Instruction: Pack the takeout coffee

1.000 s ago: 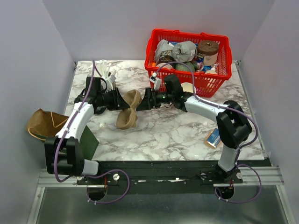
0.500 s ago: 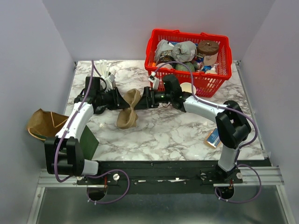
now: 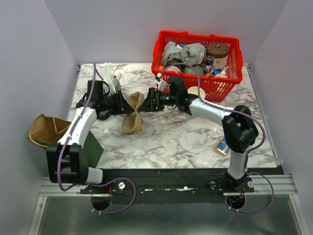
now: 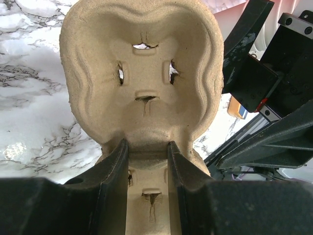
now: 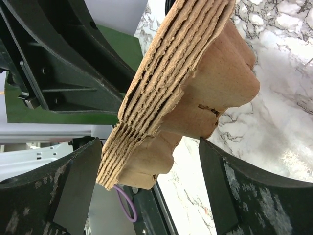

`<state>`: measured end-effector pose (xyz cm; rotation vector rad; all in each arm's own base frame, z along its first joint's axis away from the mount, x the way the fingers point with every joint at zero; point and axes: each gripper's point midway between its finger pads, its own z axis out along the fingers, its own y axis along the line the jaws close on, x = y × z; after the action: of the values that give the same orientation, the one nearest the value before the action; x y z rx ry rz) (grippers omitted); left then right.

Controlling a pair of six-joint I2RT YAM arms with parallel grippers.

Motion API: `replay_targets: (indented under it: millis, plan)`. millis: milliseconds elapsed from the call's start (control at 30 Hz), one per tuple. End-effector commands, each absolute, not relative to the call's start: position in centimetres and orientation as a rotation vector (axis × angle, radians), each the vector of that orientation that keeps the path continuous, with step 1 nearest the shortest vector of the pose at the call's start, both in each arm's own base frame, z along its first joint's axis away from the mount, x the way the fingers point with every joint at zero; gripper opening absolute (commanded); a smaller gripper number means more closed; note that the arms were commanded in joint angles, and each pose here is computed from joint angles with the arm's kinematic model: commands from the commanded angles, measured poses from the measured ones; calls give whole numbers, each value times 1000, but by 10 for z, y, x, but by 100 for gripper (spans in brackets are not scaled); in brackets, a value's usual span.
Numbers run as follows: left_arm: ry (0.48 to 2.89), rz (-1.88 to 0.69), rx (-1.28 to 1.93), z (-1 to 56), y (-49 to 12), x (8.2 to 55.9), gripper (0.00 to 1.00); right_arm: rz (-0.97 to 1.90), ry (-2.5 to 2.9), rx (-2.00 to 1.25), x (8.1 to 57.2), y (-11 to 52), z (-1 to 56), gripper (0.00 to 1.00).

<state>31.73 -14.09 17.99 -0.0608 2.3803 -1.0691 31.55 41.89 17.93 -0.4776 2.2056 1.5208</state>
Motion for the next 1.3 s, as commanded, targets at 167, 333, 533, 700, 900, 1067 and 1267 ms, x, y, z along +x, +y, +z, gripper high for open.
replay_targets:
  millis: [167,333,533,700,900,1067,1267]
  plan:
    - [2312,-1166,-10,204,-151,312,0,1447,2263,-407,331,424,163,88]
    - [2307,-1166,-9,205,-151,313,0,1441,2286,-402,332,425,157,88]
    - [2310,-1165,-9,205,-151,314,0,1403,2323,-390,335,423,147,87]
    - [2306,-1161,-8,207,-151,316,0,1350,2354,-384,337,422,141,86]
    - [2305,-1163,-8,208,-151,317,0,1308,2379,-366,341,423,135,86]
    - [2302,-1160,-3,210,-151,317,0,1291,2397,-360,340,421,129,86]
    - [2299,-1156,-3,211,-150,318,0,1282,2420,-345,338,419,121,86]
